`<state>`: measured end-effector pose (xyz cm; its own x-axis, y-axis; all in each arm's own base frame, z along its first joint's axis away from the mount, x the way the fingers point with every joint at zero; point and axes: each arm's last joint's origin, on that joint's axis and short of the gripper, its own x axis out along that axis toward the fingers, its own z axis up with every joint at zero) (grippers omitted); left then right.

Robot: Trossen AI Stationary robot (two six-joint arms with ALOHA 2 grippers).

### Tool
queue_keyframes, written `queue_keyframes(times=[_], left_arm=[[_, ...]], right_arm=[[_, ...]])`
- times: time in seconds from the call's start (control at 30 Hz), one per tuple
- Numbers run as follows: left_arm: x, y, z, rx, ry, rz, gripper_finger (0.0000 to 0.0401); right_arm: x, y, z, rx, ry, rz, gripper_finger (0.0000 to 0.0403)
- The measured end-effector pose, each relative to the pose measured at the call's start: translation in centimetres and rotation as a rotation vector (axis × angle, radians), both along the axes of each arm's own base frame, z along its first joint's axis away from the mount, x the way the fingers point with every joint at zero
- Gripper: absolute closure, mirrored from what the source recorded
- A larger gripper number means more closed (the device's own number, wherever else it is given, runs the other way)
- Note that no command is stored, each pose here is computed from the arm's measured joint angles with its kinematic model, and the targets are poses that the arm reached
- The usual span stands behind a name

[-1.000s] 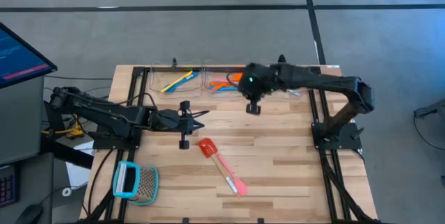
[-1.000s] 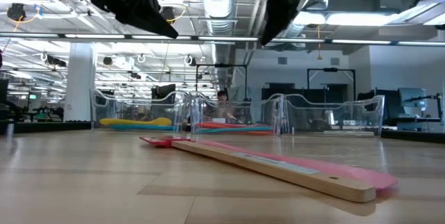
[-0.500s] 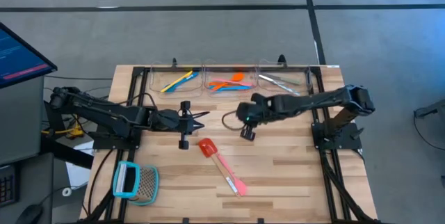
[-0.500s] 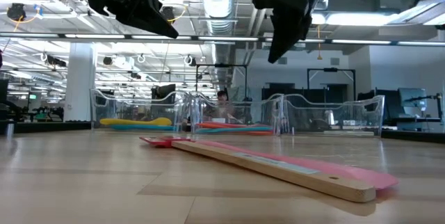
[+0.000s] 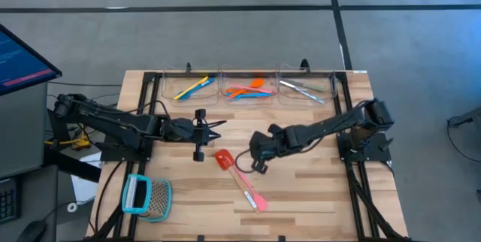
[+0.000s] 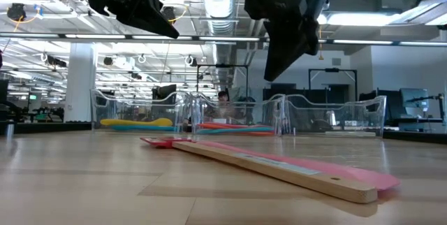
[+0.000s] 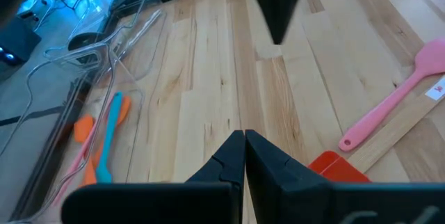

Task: Pick & Place Kitchen Items
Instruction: Put the pink spatula into the middle transparent bin

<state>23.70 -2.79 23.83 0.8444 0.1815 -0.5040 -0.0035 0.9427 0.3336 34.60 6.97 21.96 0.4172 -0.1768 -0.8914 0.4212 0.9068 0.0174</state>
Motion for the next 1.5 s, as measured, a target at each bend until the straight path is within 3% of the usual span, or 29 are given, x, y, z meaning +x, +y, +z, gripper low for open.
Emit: queue_keyframes(times=[0.3,0.57,0.87,1.17,1.5], left_arm=[[0.0,0.0,0.0,0.0,-0.003,0.0,0.0399],[0.0,0.0,0.1,-0.001,-0.008,0.0,0.0399],[0.0,0.0,0.1,-0.002,-0.008,0.0,0.0399],[0.0,0.0,0.1,-0.004,-0.009,0.0,0.0399],[0.2,0.0,0.3,-0.009,-0.035,-0.001,0.0399]], right_arm=[[-0.4,3.8,-0.8,0.117,-0.045,-0.137,0.0403],[-0.6,7.6,-0.2,0.177,-0.187,-0.136,0.0403],[-1.5,9.8,-0.1,0.167,-0.271,-0.207,0.0403],[-0.2,11.1,-4.3,0.186,-0.149,-0.252,0.0403],[3.2,13.1,-6.2,0.236,-0.08,-0.224,0.0403]])
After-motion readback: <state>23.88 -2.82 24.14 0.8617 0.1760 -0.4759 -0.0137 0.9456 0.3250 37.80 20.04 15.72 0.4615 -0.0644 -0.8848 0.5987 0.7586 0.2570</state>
